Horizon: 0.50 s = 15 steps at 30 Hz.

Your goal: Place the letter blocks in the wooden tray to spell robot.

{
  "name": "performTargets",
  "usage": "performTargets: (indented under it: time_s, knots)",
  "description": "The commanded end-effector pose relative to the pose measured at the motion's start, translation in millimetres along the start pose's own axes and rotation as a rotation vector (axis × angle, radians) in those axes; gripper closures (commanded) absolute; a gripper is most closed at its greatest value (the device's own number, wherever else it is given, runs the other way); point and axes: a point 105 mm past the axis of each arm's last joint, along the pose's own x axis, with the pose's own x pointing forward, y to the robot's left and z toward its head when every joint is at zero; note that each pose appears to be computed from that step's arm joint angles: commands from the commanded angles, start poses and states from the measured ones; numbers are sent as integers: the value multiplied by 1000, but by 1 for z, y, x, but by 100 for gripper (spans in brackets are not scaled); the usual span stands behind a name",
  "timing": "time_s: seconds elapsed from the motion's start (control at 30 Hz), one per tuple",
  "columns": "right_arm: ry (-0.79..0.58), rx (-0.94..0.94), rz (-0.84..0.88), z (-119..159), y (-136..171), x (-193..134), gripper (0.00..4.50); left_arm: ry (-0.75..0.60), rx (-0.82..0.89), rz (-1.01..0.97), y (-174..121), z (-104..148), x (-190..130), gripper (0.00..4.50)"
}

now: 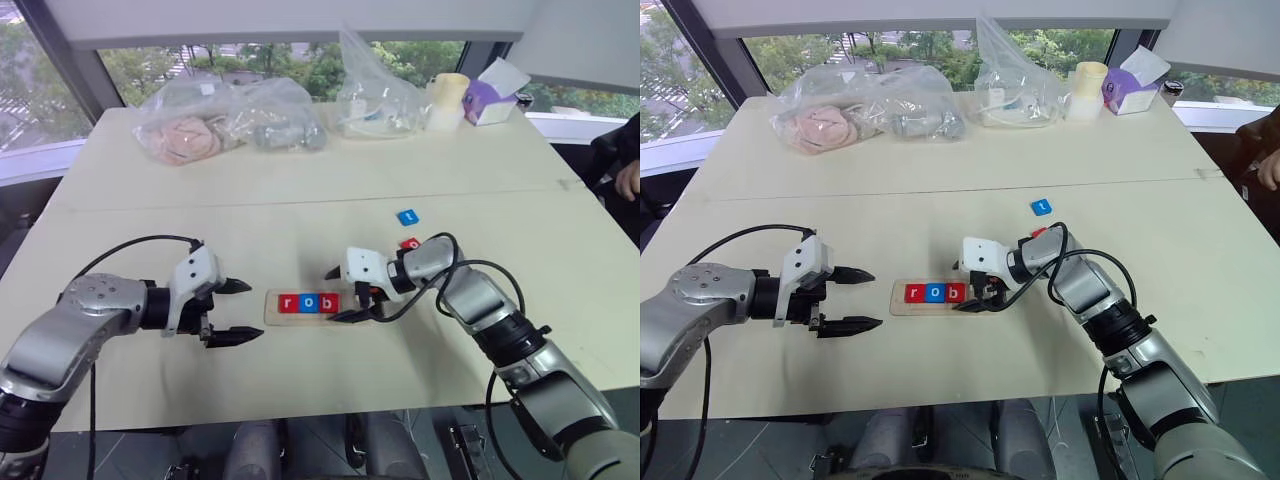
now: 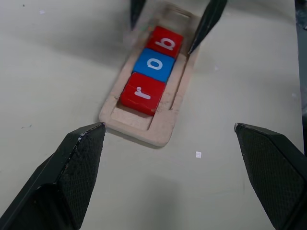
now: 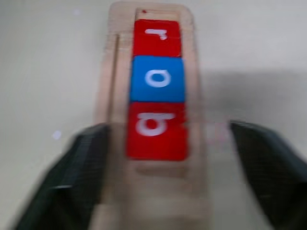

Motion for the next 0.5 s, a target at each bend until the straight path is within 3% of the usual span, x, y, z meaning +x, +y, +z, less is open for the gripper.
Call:
performTargets:
  time_s: [0.03, 0.17, 0.33, 0.43, 0.5]
  knots:
    - [-28, -15, -8, 7, 1, -1, 4, -20, 31, 13, 2, 8, -1, 0]
    - [-104, 4, -86, 22, -11, -14, 4, -22, 28, 15, 1, 8, 0, 0]
    - [-264, 137, -396, 33, -53, -66, 4, -60, 29, 36, 4, 16, -3, 0]
    - [-325, 321, -672, 12, -80, -108, 4, -122, 30, 83, 11, 29, -6, 0]
    - [-265, 433, -852, -19, -84, -130, 4, -172, 33, 132, 20, 40, -8, 0]
